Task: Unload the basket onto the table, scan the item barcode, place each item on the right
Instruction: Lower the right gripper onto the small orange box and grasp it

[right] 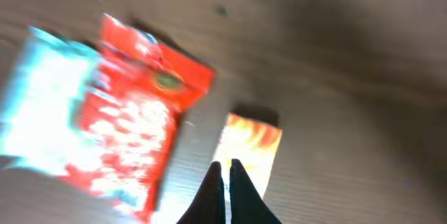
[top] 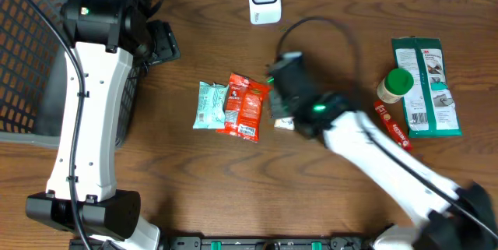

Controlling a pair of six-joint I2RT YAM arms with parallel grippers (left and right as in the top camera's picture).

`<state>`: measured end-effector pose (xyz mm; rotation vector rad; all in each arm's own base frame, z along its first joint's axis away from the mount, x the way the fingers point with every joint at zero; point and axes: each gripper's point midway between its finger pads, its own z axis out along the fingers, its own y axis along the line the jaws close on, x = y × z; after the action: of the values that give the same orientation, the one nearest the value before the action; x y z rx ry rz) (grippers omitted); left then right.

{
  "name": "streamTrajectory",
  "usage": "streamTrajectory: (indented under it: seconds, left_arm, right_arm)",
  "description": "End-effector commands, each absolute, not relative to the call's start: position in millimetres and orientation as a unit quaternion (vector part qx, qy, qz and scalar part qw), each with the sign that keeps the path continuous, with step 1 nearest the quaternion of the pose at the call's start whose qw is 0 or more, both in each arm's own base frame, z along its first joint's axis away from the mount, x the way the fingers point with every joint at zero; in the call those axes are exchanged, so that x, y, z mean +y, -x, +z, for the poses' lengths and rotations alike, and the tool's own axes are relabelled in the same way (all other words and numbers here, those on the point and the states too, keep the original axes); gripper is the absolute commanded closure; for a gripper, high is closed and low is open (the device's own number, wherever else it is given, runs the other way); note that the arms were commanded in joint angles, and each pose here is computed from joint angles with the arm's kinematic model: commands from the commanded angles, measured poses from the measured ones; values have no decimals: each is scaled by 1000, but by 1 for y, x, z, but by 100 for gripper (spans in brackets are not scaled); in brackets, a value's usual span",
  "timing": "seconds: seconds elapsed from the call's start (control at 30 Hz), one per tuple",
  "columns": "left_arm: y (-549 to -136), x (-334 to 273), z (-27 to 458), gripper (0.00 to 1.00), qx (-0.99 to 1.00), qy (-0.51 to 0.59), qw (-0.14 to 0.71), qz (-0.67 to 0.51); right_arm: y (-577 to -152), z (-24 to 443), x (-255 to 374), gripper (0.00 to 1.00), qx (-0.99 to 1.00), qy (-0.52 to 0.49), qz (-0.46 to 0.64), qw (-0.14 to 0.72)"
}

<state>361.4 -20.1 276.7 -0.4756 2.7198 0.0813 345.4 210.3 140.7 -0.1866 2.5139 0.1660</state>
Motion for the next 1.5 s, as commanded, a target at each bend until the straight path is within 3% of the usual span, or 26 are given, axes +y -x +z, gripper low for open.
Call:
streamTrajectory:
  seconds: [0.0,0.03,0.07,0.13,0.2,0.4,0.57,1.23,1.47]
  left_arm:
    - [-360,-17,280,18,967,164,193,37]
    - [-360,-17,280,18,967,164,193,37]
    - [-360,-17,280,18,967,164,193,37]
    - [-360,-17,280,18,967,164,193,37]
    - [-360,-17,280,18,967,164,193,37]
    - [-360,-17,280,18,967,164,193,37]
    - [-360,-17,280,18,967,164,193,37]
    - [-360,-17,280,18,967,164,193,37]
    - [-360,-17,280,18,967,164,193,37]
  right_arm:
    - [-346,176,214,99,941,77,180,274]
    - [-348,177,206,91,944,66,184,264]
    - [-348,174,200,76,948,59,181,257]
    - [-342,162,200,54,955,60,170,234]
    - [-336,144,207,48,963,61,155,210]
    - [-327,61,227,51,983,62,28,170]
    - [-332,25,215,52,974,74,-90,195]
    - [-337,25,216,53,965,99,-113,215]
    - [-339,32,183,51,949,120,-197,214]
